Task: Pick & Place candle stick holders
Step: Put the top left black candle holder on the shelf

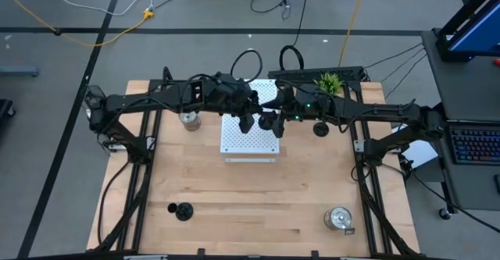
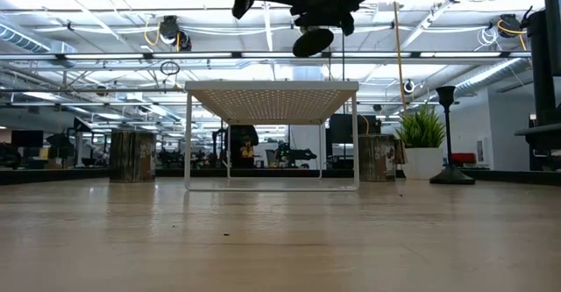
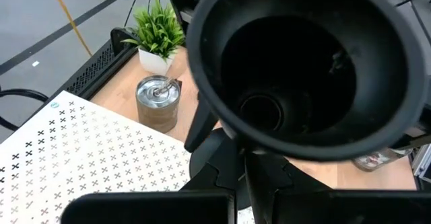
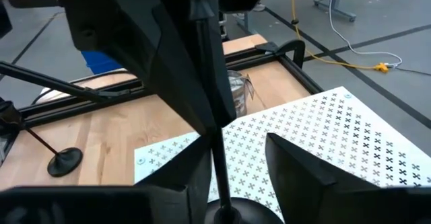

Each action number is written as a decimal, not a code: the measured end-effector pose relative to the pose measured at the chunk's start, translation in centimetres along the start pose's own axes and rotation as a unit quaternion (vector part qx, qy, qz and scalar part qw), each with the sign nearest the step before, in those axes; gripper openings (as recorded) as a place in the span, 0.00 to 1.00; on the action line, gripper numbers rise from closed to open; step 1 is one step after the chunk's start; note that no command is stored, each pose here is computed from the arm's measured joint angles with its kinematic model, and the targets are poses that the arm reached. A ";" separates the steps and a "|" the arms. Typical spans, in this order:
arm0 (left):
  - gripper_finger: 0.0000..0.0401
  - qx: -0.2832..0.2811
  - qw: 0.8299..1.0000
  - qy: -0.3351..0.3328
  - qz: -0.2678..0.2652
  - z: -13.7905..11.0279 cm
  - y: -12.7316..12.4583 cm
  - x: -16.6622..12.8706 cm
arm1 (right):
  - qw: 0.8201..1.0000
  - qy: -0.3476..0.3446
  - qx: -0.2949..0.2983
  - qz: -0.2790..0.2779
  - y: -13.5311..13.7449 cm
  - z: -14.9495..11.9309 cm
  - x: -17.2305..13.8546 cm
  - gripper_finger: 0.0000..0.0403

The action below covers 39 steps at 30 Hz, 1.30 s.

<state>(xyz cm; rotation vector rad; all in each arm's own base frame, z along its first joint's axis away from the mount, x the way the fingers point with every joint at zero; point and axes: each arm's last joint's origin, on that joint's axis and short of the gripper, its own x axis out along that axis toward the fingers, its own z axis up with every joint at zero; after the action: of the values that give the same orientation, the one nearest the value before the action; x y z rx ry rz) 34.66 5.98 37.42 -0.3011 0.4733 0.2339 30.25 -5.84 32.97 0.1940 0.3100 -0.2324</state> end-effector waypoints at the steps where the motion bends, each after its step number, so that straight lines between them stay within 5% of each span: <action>1: 0.03 0.000 1.000 -0.001 0.000 0.0 0.0 0.0 | 1.000 0.000 0.000 0.001 0.0 0.0 0.0 0.30; 11: 0.03 -0.003 1.000 -0.004 0.003 0.1 0.0 0.0 | 1.000 0.008 -0.006 0.004 0.0 -0.1 0.0 0.04; 21: 0.04 0.002 1.000 -0.003 0.001 0.1 0.0 0.0 | 1.000 0.007 -0.012 -0.002 0.0 -0.1 0.0 0.02; 39: 0.62 0.008 1.000 0.030 0.005 -0.6 0.1 -0.1 | 0.998 -0.003 0.009 -0.066 -1.6 0.1 0.0 0.02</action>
<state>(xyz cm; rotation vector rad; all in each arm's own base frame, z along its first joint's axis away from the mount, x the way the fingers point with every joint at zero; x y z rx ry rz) 34.35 5.87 36.94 -0.2898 0.5353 0.2310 29.83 -7.42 32.82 0.1897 0.3154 -0.3671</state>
